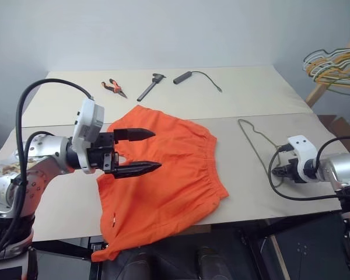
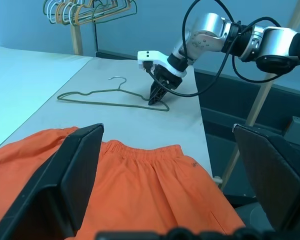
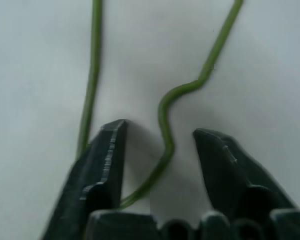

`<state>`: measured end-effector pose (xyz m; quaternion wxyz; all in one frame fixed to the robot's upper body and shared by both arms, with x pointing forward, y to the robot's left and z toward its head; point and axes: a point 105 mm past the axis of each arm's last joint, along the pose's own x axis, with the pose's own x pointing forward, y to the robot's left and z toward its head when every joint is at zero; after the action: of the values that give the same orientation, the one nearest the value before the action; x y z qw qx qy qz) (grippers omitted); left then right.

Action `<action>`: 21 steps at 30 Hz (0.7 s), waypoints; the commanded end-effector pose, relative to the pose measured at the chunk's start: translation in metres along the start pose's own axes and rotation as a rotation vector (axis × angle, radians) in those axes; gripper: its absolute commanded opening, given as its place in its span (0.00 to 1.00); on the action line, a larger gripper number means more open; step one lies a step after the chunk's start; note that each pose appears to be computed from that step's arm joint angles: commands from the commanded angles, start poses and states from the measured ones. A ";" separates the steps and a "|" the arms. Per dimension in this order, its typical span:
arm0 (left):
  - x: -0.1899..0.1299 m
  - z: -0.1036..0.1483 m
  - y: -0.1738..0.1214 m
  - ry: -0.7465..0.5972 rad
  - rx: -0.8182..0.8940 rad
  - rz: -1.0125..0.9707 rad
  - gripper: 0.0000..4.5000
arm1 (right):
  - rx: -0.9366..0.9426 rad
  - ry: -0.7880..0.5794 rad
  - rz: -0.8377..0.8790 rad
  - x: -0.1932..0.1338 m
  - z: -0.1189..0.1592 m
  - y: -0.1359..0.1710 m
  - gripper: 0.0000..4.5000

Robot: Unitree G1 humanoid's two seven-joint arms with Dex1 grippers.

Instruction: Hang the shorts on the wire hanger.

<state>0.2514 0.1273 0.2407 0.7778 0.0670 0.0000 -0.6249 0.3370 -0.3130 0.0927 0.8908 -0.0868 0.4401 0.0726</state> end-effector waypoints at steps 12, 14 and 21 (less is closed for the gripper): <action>-0.003 0.010 -0.003 0.017 0.065 -0.013 1.00 | 0.032 -0.035 -0.031 0.000 -0.009 -0.007 0.01; -0.003 0.011 -0.002 0.016 0.067 -0.011 1.00 | -0.075 -0.114 -0.094 -0.004 0.004 -0.011 0.01; -0.006 0.021 0.015 0.000 0.095 0.046 1.00 | -0.816 -0.545 -0.350 -0.050 0.078 0.014 0.01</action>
<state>0.2597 0.1316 0.2522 0.7831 0.0871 -0.0078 -0.6157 0.3570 -0.3056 0.1295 0.8918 -0.3820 0.2235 0.0941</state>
